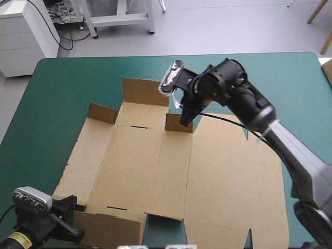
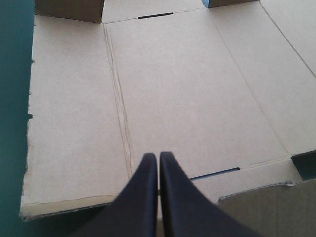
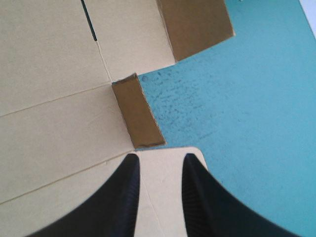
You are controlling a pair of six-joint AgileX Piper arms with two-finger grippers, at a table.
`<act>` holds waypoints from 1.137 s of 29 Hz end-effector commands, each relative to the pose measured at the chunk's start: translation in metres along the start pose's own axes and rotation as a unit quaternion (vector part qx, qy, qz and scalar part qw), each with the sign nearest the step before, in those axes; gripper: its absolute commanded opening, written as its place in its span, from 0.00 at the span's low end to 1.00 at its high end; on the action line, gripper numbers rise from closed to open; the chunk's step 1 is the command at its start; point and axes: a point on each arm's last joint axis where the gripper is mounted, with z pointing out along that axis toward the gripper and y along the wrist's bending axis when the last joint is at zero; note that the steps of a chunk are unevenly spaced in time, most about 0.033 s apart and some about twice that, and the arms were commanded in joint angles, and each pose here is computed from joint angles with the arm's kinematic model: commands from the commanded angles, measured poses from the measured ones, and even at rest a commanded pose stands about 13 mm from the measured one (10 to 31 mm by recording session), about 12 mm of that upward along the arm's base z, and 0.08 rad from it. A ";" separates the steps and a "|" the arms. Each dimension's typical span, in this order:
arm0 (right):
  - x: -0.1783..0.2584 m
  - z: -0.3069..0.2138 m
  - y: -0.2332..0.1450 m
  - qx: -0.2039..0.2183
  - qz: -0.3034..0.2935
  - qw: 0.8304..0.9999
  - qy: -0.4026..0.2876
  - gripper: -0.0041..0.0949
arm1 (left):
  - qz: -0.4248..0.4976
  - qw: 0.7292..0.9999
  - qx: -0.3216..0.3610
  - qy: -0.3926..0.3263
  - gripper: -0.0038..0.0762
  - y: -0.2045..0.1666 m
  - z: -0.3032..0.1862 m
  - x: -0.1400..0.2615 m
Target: Fold the box
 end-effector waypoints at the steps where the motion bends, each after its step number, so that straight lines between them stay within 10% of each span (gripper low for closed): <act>1: 0.022 -0.066 -0.004 0.054 0.048 0.996 -0.048 0.08 | -0.005 0.999 0.004 -0.038 0.04 -0.001 -0.003 -0.012; 15: 0.140 -0.138 0.043 0.096 0.179 0.974 -0.105 0.02 | -0.005 0.999 0.004 -0.038 0.04 -0.001 -0.003 -0.012; 33: 0.255 -0.097 0.139 0.050 0.258 0.947 -0.185 0.02 | -0.005 0.999 0.004 -0.038 0.04 -0.001 -0.003 -0.012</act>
